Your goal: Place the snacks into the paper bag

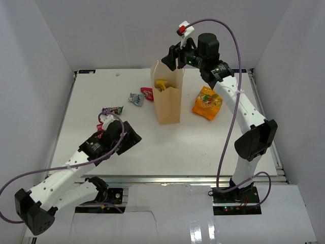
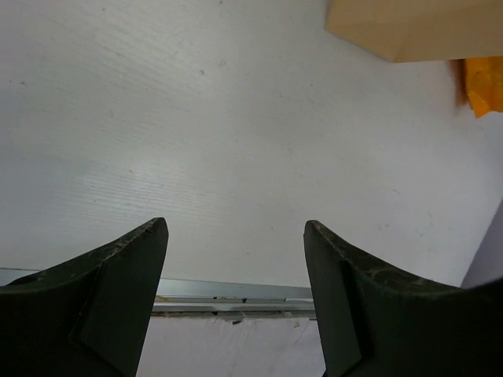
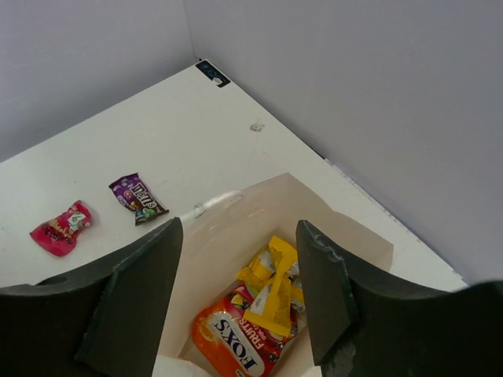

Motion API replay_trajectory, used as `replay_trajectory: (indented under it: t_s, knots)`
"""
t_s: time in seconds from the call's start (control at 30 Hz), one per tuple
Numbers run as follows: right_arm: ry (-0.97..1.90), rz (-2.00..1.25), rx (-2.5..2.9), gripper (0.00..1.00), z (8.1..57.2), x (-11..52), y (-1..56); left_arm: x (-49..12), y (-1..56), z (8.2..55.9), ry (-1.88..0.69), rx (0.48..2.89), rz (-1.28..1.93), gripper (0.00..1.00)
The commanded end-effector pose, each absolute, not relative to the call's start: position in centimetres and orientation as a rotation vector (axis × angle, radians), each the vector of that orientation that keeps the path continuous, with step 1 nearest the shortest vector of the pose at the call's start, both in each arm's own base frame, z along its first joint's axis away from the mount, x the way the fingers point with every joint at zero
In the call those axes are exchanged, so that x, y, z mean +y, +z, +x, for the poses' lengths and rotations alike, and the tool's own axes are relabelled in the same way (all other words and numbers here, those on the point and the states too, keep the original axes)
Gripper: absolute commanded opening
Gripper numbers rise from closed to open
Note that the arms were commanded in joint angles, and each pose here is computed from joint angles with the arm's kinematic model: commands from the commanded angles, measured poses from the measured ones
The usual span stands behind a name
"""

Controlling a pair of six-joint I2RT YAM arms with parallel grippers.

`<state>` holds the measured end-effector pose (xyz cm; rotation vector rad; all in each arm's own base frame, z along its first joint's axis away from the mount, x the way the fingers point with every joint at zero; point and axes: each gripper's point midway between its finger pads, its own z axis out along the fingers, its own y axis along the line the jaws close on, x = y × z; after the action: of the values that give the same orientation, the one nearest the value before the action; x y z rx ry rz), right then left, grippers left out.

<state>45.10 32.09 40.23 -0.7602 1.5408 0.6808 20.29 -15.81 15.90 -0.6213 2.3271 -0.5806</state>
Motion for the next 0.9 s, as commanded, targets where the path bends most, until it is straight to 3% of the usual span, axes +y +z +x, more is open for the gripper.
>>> replay_trajectory:
  t_s: [0.0, 0.1, 0.23, 0.37, 0.47, 0.6, 0.73, 0.87]
  knots:
    - [0.613, -0.741, 1.327, 0.67, 43.0, 30.0, 49.0, -14.1, 15.3, 21.0, -0.384, 2.396, -0.642, 0.80]
    - [0.608, -0.777, 1.259, 0.68, 41.0, 27.7, 52.2, -11.5, 14.9, 23.6, -0.251, 2.460, -0.641, 0.80]
    - [0.697, -0.918, 1.266, 0.79, 37.8, 24.1, 50.2, -6.3, 14.8, 27.4, -0.204, 2.420, -0.748, 0.75]
    - [0.722, -0.920, 1.445, 0.87, 36.5, 19.1, 43.0, -0.8, 13.3, 30.0, -0.044, 2.419, -0.894, 0.72]
    - [0.725, -0.872, 1.674, 0.88, 35.5, 14.8, 33.5, 1.4, 12.1, 32.8, 0.083, 2.448, -0.868, 0.75]
    - [0.672, -0.863, 1.785, 0.89, 32.8, 11.8, 27.2, 2.1, 10.2, 35.6, 0.149, 2.522, -0.743, 0.81]
    - [0.657, -0.851, 1.834, 0.89, 30.7, 10.8, 24.1, 2.9, 7.8, 36.8, 0.234, 2.602, -0.640, 0.88]
    - [0.671, -0.829, 1.862, 0.89, 29.6, 10.6, 22.7, 3.4, 6.4, 36.9, 0.290, 2.659, -0.556, 0.88]
